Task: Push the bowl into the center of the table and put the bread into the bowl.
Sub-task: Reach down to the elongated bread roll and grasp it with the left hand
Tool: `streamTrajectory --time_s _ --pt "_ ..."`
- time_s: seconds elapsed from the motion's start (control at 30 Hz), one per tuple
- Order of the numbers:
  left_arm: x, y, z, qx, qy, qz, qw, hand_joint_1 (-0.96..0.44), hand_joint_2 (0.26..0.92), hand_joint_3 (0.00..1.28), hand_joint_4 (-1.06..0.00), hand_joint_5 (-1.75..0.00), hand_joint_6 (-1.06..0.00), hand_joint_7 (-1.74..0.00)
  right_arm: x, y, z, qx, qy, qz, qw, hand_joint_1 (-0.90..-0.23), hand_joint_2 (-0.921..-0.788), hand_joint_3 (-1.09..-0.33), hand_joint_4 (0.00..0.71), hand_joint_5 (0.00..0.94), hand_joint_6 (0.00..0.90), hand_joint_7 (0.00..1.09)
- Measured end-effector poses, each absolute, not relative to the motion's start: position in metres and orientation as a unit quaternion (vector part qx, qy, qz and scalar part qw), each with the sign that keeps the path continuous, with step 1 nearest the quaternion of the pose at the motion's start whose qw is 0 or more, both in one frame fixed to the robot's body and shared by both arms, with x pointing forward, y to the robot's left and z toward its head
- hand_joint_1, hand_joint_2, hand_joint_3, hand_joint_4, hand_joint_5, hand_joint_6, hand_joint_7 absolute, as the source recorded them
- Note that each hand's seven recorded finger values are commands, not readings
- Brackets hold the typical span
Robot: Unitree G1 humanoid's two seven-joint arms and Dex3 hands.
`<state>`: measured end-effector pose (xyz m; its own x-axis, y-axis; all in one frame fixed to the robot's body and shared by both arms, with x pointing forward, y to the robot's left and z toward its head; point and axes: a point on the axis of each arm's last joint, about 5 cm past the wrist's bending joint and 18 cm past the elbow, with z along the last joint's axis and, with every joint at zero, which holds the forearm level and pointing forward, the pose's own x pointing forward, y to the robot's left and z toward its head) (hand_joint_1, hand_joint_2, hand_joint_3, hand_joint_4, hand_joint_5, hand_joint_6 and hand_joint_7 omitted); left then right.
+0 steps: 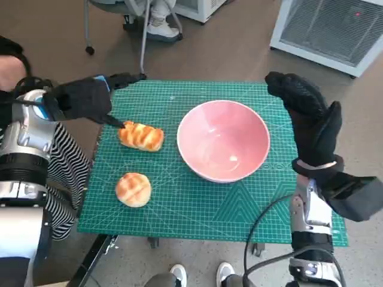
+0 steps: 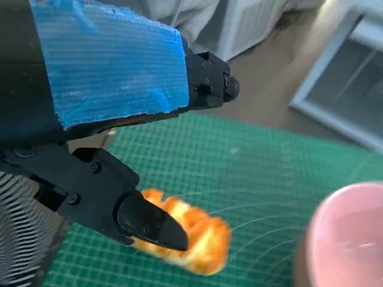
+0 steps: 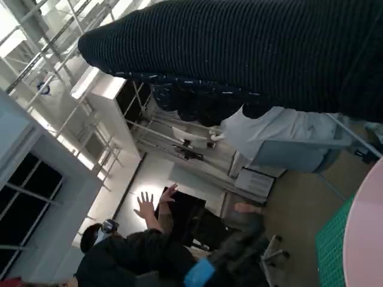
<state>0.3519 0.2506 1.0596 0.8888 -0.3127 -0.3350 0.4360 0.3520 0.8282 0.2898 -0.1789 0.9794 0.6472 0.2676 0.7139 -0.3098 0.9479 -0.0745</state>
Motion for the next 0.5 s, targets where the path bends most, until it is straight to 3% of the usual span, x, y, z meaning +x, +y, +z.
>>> streamTrajectory --time_s 0.5 --pt "0.356 0.241 1.042 0.553 0.107 -0.236 0.792 -0.10 0.731 0.00 -0.10 0.00 -0.19 -0.01 0.289 -0.178 0.976 0.035 -0.377 0.161 0.912 -0.821 -0.921 -0.783 0.146 0.000 0.099 0.43"
